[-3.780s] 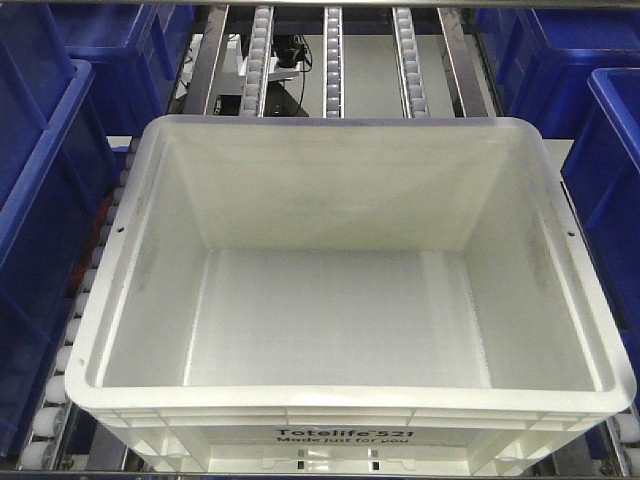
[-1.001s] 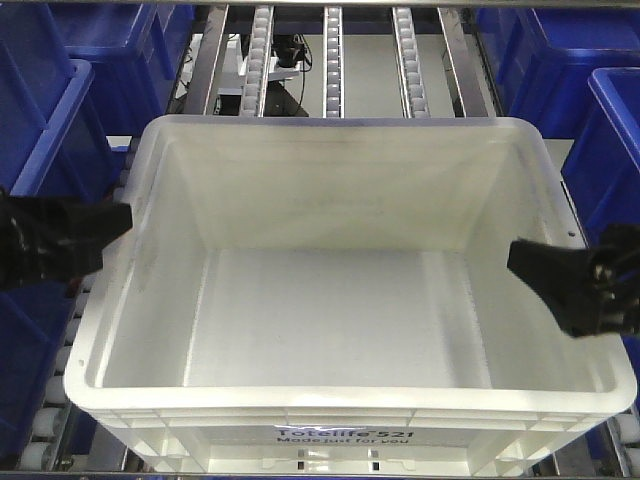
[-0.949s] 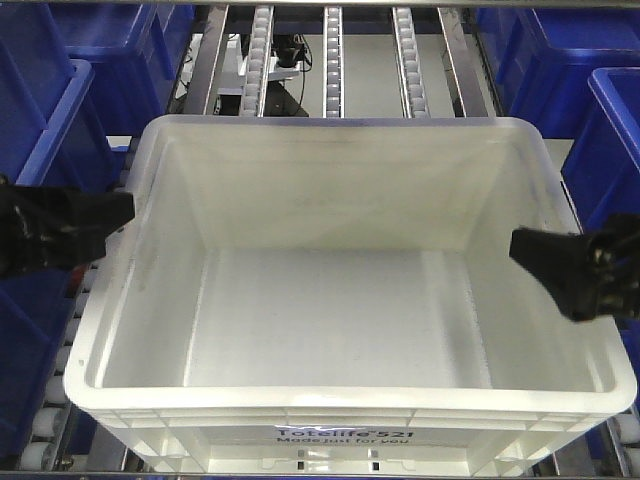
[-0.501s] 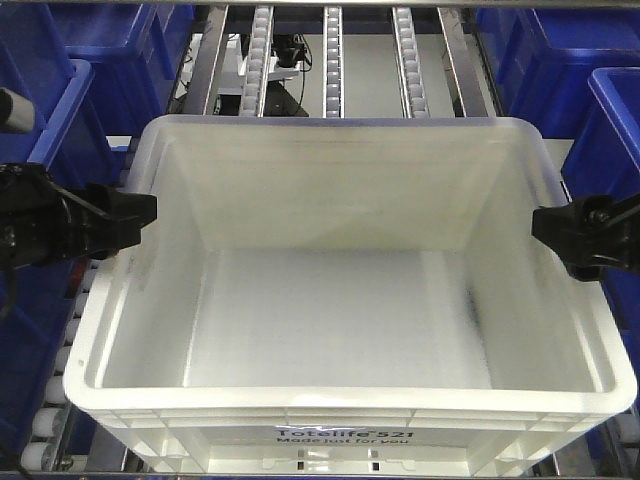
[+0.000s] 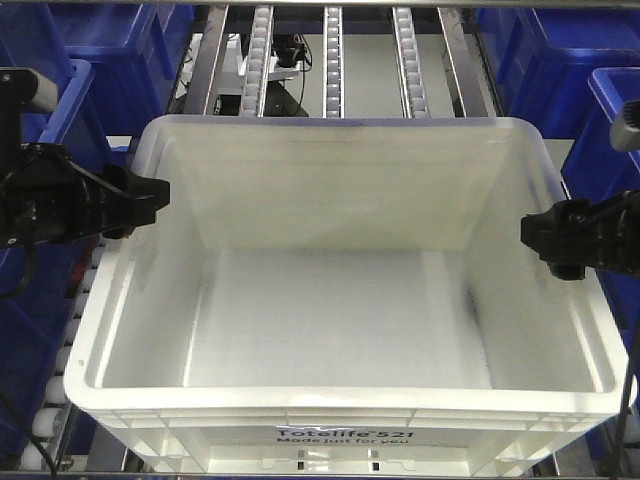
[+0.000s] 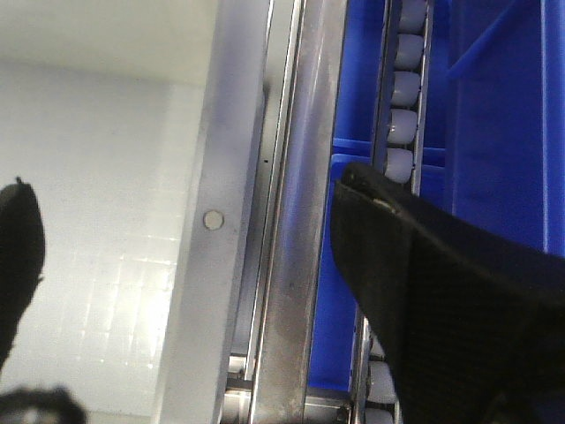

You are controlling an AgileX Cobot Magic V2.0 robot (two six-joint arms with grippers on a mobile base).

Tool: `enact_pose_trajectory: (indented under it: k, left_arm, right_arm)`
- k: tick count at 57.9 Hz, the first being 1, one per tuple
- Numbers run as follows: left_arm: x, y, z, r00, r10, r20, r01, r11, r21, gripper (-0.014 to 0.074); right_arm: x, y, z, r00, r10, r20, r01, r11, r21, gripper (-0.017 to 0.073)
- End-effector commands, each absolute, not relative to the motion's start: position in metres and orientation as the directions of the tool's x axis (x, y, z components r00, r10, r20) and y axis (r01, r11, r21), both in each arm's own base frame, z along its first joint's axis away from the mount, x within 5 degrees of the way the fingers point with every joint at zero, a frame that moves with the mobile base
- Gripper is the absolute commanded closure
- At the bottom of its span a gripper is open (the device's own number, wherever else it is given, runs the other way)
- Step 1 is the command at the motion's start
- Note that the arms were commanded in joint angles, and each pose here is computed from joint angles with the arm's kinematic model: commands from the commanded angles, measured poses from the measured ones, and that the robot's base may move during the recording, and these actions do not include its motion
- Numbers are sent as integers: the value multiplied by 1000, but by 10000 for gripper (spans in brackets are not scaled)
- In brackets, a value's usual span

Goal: Move bin from left to right shelf
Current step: 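Close both grippers on the tote's side rims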

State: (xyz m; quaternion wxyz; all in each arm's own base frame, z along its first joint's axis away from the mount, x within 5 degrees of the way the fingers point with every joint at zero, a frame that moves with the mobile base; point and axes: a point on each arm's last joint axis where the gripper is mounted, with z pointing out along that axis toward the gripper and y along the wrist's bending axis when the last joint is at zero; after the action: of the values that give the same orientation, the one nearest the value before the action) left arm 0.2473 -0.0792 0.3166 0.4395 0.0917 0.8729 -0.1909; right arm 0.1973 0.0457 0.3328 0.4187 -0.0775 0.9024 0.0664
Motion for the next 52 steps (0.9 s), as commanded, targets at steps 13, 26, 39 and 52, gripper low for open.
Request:
enact_pose_trajectory:
  k: [13, 26, 39, 52]
  left_arm:
    - [255, -82, 325, -572, -41, -819, 322, 907, -271, 158]
    - [256, -82, 324, -572, -41, -819, 321, 908, -270, 158]
    - [256, -82, 324, -571, -42, -820, 320, 908, -269, 165]
    - [256, -82, 324, -571, -42, -820, 320, 908, -269, 171]
  right_arm:
    - [209, 47, 344, -564, -81, -822, -197, 980, 38, -34]
    - [218, 49, 334, -601, -90, -794, -195, 980, 37, -34]
    - [223, 50, 330, -612, -93, -785, -194, 980, 35, -34]
    - [231, 52, 320, -642, -100, -760, -193, 981, 34, -23]
